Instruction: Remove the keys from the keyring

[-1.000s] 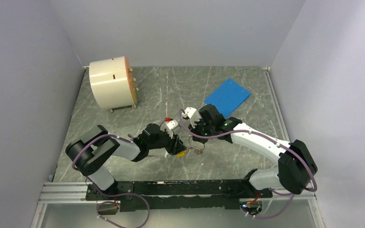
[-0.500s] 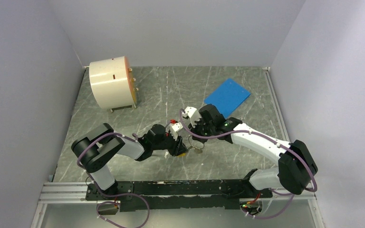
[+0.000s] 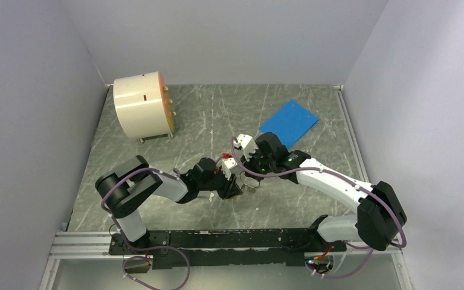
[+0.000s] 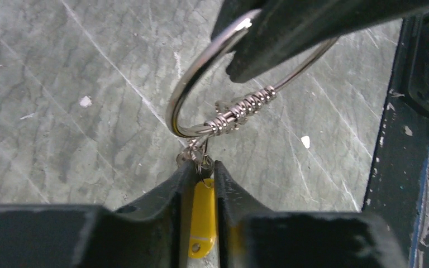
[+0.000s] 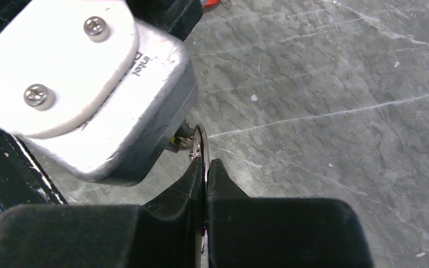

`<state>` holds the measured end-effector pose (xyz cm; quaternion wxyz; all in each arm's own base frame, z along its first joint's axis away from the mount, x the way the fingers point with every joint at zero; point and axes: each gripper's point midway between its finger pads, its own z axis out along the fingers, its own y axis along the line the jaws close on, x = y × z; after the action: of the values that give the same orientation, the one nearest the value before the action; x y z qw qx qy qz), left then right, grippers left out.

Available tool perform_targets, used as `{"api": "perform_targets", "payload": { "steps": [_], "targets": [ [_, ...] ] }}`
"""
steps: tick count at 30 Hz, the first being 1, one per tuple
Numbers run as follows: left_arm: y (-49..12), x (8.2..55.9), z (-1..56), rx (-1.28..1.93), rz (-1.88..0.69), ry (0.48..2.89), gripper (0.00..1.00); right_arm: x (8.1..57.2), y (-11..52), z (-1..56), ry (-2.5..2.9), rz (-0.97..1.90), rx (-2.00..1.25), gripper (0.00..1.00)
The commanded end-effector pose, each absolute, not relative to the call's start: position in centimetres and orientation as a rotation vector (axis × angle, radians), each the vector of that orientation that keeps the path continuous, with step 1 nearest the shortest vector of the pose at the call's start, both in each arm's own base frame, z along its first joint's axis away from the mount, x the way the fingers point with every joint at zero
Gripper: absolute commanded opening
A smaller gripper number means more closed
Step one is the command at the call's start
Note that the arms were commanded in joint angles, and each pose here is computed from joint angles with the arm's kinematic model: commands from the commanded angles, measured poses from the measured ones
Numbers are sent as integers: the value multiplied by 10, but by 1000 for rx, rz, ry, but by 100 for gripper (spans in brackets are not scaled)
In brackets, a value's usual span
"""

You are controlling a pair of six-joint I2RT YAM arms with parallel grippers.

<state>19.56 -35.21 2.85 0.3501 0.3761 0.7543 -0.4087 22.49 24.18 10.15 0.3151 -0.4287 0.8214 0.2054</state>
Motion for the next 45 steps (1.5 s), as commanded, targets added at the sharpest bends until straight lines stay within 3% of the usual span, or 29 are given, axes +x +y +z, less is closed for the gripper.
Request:
{"api": "perform_targets", "payload": {
  "steps": [1, 3, 5, 13, 18, 28, 39, 45],
  "targets": [
    [-356, 207, 27, 973, -993, 1947, 19, 232, 247, 118, 2106, 562, -1080, 0],
    [-352, 212, 28, 938, -960, 1953, 8, 231, 245, 119, 2111, 556, -1072, 0],
    [-346, 215, 31, 905, -928, 1943, 3, 230, 242, 119, 2119, 547, -1060, 0],
    [-326, 235, 54, 863, -752, 1889, 3, 219, 235, 117, 2165, 576, -981, 0],
    [-314, 249, 65, 834, -643, 1822, 2, 215, 236, 109, 2185, 608, -936, 5],
    [-315, 261, 82, 789, -621, 1678, 2, 203, 240, 92, 2232, 705, -850, 8],
    [-317, 255, 101, 830, -642, 1537, 3, 213, 249, 97, 2194, 738, -824, 43],
    [-316, 250, 104, 845, -650, 1497, 3, 232, 267, 109, 2109, 820, -755, 48]
  ]
}}
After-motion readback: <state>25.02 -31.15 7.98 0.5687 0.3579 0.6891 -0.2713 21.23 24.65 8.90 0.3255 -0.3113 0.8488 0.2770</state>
